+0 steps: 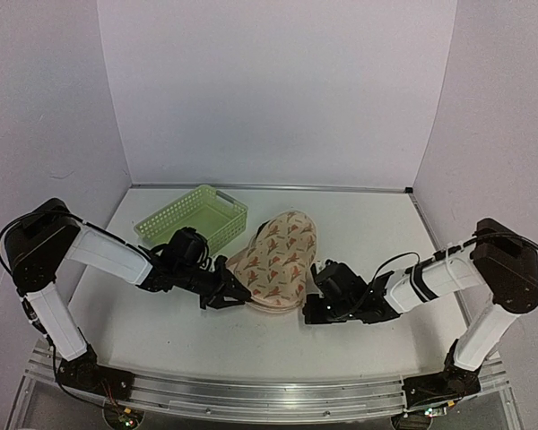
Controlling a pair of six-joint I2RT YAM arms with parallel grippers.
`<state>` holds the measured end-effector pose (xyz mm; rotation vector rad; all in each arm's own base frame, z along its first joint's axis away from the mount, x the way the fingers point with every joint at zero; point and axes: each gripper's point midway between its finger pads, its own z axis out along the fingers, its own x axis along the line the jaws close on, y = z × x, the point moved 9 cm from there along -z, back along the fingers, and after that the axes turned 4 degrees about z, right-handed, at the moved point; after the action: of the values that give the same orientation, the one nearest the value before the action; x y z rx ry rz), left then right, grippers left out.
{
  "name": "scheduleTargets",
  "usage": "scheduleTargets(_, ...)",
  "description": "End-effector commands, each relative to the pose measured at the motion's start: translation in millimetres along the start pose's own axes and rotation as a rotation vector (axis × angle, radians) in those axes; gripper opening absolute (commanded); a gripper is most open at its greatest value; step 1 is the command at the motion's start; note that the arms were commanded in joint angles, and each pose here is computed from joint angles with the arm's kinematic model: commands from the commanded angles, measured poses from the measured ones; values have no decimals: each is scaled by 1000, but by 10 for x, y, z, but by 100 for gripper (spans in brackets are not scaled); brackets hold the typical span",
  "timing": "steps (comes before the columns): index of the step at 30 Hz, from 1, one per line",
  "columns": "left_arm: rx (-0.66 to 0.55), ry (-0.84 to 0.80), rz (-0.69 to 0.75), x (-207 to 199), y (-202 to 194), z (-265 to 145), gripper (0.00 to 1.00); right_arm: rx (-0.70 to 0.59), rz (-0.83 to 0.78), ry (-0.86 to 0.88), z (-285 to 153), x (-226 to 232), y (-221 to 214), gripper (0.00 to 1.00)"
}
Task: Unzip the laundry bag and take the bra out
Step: Unzip the zipper of the laundry bag, then set the laundry bag at the center of the board.
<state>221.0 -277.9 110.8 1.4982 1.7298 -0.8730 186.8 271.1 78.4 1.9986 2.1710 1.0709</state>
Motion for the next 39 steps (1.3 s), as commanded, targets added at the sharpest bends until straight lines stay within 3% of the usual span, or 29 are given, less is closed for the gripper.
scheduleTargets(1, 20, -88, 99, -347, -18, -82, 29, -31, 13, -84, -136, -240, -5, 0)
scheduleTargets(4, 19, -89, 100, -352, -15, -82, 37, -18, 15, -77, -203, -304, -68, 0)
scheduleTargets(11, 5, -106, 131, -464, -18, -165, 46, 53, -27, -31, -331, -348, -207, 0)
scheduleTargets(17, -94, 77, 245, -684, 58, -356, 47, 122, -164, 10, -401, -154, -446, 0)
scheduleTargets(28, -187, 263, 410, -862, 121, -619, 48, 168, -218, -37, -549, -223, -626, 0)
scheduleTargets(30, -170, 253, 426, -898, 142, -582, 48, 139, -224, -41, -593, -195, -570, 7)
scheduleTargets(36, -148, 214, 476, -1062, 212, -517, 48, 39, -233, -17, -780, -30, -354, 42)
scheduleTargets(39, -112, 191, 517, -1133, 228, -435, 48, 1, -239, -11, -909, 63, -236, 49)
